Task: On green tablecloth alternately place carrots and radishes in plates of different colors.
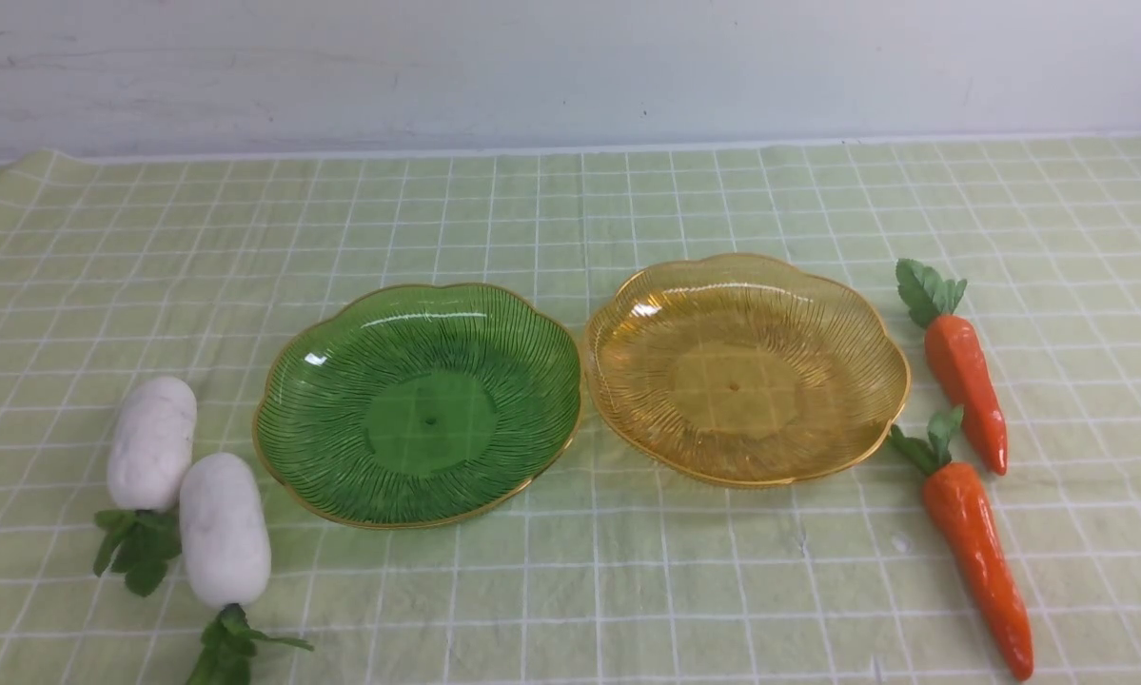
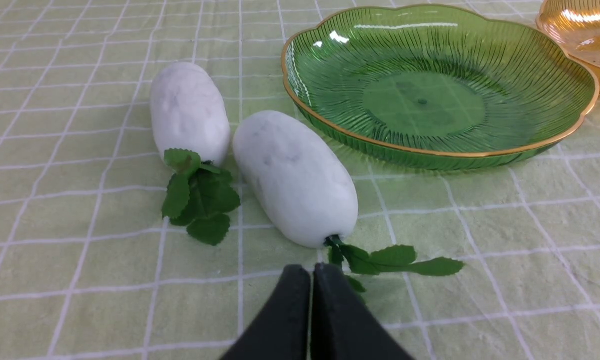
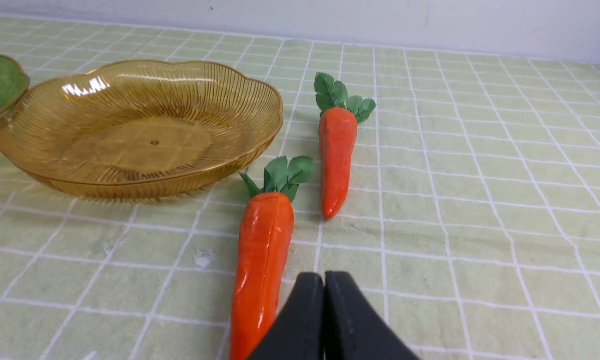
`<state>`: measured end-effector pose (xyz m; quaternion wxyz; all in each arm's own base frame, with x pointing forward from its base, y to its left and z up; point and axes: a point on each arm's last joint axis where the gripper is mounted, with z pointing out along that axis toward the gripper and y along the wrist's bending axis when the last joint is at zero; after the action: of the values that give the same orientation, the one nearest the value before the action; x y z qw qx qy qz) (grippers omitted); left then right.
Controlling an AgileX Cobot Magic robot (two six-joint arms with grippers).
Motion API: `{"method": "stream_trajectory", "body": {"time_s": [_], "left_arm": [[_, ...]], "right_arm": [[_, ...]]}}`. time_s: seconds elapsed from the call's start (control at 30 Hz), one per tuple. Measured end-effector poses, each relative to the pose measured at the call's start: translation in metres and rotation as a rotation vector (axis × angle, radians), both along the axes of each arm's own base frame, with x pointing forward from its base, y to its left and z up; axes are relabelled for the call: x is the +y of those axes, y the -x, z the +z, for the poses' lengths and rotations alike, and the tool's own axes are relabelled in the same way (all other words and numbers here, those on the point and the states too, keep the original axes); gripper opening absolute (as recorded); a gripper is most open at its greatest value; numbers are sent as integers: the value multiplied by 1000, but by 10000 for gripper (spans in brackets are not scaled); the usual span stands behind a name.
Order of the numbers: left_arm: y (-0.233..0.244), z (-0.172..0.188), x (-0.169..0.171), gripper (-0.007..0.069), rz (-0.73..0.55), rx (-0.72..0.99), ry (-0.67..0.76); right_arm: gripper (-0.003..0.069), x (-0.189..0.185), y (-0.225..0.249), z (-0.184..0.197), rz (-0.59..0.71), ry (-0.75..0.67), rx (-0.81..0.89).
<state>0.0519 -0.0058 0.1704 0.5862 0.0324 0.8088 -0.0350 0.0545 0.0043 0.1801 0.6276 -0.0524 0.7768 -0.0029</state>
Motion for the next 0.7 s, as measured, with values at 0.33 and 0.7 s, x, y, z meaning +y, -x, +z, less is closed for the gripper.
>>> {"method": "stream_trajectory", "body": {"time_s": [0.33, 0.7], "left_arm": [[0, 0, 0, -8, 1, 0, -4], [1, 4, -14, -8, 57, 85, 698]], "right_arm": [[-13, 13, 0, 12, -27, -1073, 10], [-13, 13, -1, 16, -22, -1257, 0]]}}
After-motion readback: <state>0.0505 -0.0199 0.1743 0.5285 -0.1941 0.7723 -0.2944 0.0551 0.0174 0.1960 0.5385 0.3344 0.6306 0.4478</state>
